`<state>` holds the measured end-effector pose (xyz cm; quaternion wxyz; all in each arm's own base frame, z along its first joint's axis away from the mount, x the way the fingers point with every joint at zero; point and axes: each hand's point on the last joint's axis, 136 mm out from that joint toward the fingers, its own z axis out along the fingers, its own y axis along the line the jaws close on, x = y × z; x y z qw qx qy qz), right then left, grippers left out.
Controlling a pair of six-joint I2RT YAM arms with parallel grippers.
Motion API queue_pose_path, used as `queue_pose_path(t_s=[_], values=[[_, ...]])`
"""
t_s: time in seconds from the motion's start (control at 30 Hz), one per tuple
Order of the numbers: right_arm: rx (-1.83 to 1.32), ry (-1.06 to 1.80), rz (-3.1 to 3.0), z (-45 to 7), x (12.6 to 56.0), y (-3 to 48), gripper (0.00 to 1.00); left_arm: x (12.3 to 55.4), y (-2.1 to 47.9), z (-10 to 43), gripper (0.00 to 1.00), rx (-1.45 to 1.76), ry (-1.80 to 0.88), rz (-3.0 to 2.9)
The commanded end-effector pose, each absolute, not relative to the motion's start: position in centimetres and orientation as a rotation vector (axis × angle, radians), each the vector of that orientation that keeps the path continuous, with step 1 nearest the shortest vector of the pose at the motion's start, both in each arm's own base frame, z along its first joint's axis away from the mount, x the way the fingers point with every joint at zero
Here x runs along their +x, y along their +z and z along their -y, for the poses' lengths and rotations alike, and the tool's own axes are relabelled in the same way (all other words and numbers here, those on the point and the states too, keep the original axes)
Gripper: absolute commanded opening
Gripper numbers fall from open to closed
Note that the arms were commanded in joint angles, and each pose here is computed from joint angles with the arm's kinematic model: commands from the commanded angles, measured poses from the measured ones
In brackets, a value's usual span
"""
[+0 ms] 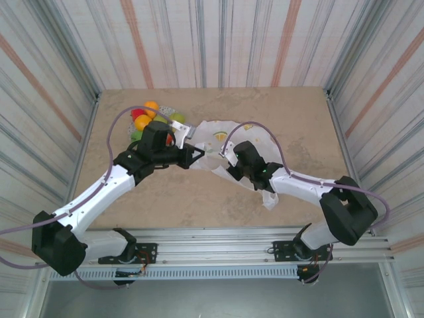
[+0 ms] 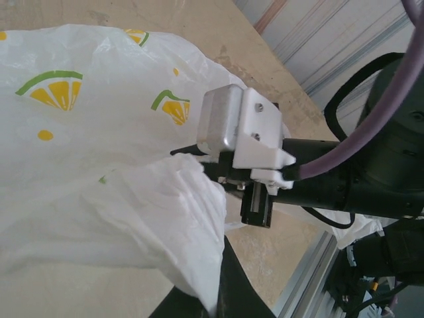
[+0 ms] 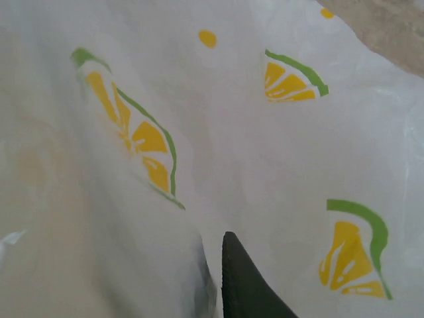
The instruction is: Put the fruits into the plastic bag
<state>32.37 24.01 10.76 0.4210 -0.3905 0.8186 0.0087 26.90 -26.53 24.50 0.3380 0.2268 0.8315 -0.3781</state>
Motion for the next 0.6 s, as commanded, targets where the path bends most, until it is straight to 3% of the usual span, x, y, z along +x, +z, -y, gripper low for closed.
queue_pose_path(t_s=[0.0,0.2,0.4,0.57], values=[[-0.904,-0.032,-2.058,-22.9,33.6,13.5,0.0,28.2,24.5,25.7,0.11,0.513,-0.927,-2.165],[-0.675,0.252,-2.256,-22.0,31.3,18.4,0.0,32.9,22.9,23.9,0.23,0.323,-0.683,-2.22],[-0.39,0.412,-2.451,-20.9,31.7,18.8,0.0,33.9,24.0,23.5,0.67,0.238,-0.65,-2.197],[-0.307,0.463,-2.517,-20.3,32.4,18.4,0.0,31.4,24.4,20.7,0.89,0.18,-0.577,-2.183]])
